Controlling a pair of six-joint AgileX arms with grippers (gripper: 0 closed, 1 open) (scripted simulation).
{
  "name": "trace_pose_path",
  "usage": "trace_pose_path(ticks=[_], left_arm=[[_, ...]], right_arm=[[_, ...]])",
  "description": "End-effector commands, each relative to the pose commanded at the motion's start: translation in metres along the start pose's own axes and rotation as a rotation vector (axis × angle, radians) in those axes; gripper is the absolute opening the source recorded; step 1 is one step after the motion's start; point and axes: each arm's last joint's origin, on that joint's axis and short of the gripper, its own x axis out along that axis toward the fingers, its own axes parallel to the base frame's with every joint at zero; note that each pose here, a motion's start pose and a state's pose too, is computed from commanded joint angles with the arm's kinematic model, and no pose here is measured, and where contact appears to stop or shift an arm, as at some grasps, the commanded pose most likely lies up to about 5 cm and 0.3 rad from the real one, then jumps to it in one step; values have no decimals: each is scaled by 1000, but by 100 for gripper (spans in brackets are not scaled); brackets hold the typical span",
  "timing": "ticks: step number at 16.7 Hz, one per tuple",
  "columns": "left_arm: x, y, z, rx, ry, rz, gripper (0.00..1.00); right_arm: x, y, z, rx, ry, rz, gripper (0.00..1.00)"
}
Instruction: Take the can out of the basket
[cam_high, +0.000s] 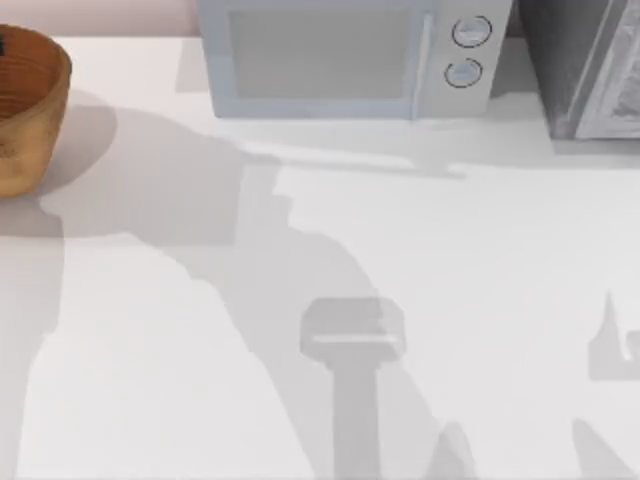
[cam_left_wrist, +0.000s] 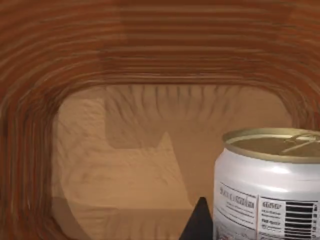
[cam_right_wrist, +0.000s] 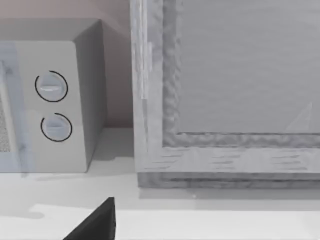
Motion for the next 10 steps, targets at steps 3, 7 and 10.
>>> trace_pose_path(ticks=[3, 7, 10], left_arm=[[-68, -25, -32, 17, -155, 30, 0], [-143, -58, -113, 36, -397, 60, 0], [-164, -76, -190, 44, -590, 72, 0]], right_arm=[[0, 0, 0, 0, 0, 0, 100], [0, 0, 0, 0, 0, 0, 100], [0, 0, 0, 0, 0, 0, 100]])
